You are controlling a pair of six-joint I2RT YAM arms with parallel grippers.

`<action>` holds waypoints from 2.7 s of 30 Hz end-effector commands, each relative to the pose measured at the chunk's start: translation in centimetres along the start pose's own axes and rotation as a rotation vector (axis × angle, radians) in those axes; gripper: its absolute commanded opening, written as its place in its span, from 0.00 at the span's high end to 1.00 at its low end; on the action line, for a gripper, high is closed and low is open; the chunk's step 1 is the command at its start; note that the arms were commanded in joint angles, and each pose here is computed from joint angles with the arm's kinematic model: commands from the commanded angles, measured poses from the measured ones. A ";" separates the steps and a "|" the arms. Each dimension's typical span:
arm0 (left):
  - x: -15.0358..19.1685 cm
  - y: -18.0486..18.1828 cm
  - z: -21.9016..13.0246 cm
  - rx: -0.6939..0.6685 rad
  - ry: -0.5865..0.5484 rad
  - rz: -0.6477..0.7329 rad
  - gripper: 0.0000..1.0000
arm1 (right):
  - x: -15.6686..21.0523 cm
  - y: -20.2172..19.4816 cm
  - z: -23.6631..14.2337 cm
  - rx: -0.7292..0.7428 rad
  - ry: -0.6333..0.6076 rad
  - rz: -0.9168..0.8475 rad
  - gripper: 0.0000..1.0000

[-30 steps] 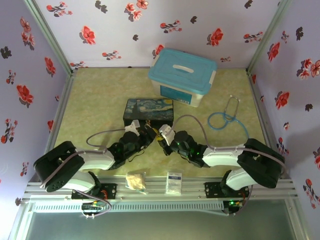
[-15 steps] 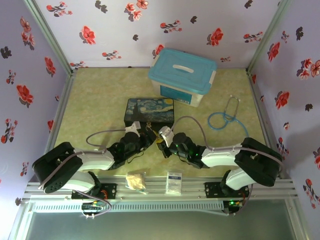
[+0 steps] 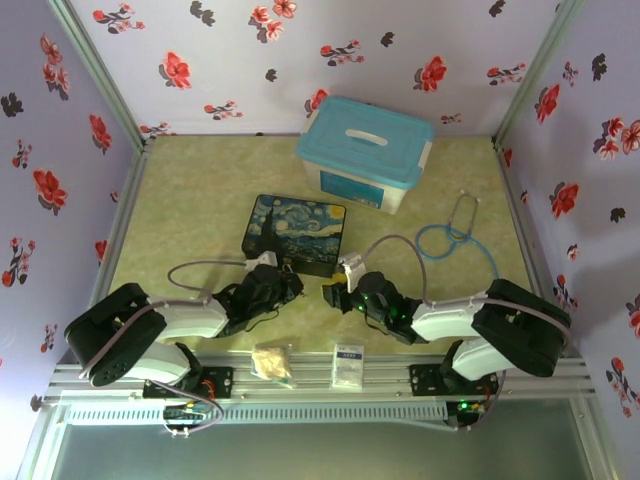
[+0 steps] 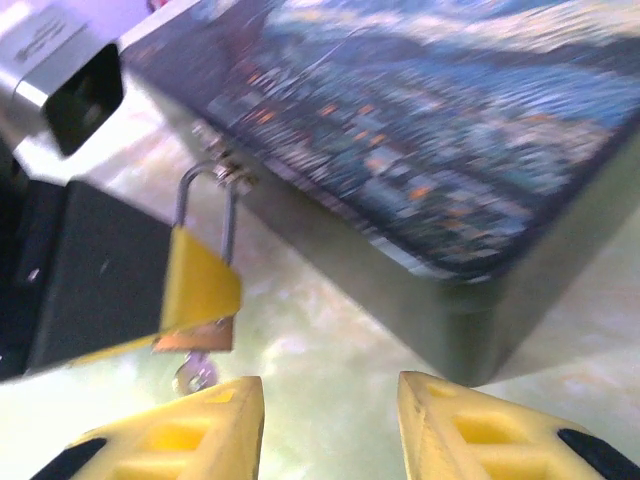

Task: Unlock the padlock with the key

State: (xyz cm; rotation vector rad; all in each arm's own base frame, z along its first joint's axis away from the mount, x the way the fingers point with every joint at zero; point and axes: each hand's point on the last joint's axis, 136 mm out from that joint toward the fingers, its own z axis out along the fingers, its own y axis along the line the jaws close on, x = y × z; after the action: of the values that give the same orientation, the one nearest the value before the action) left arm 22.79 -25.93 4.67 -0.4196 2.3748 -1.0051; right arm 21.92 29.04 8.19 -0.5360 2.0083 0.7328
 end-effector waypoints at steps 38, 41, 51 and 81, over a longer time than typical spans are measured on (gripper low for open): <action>-1.1 7.3 -1.8 -0.674 0.158 0.507 0.78 | -1.8 -6.7 -1.6 0.368 -0.131 0.196 0.77; -1.5 7.6 -2.2 -0.731 0.154 0.548 0.77 | -1.6 -6.7 -1.5 0.370 -0.125 0.196 0.77; -1.0 7.0 -2.1 -0.753 0.172 0.584 0.77 | -1.2 -6.7 -1.1 0.370 -0.111 0.196 0.77; 1.7 1.8 -1.1 -0.605 0.190 0.620 0.52 | 0.2 -6.9 -0.5 0.367 -0.079 0.200 0.76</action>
State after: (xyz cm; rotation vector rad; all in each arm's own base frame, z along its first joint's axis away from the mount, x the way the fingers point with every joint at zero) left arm 20.77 -23.35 2.27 0.2072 2.7073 0.0686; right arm 25.40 23.63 5.83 -0.1310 2.0985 0.4546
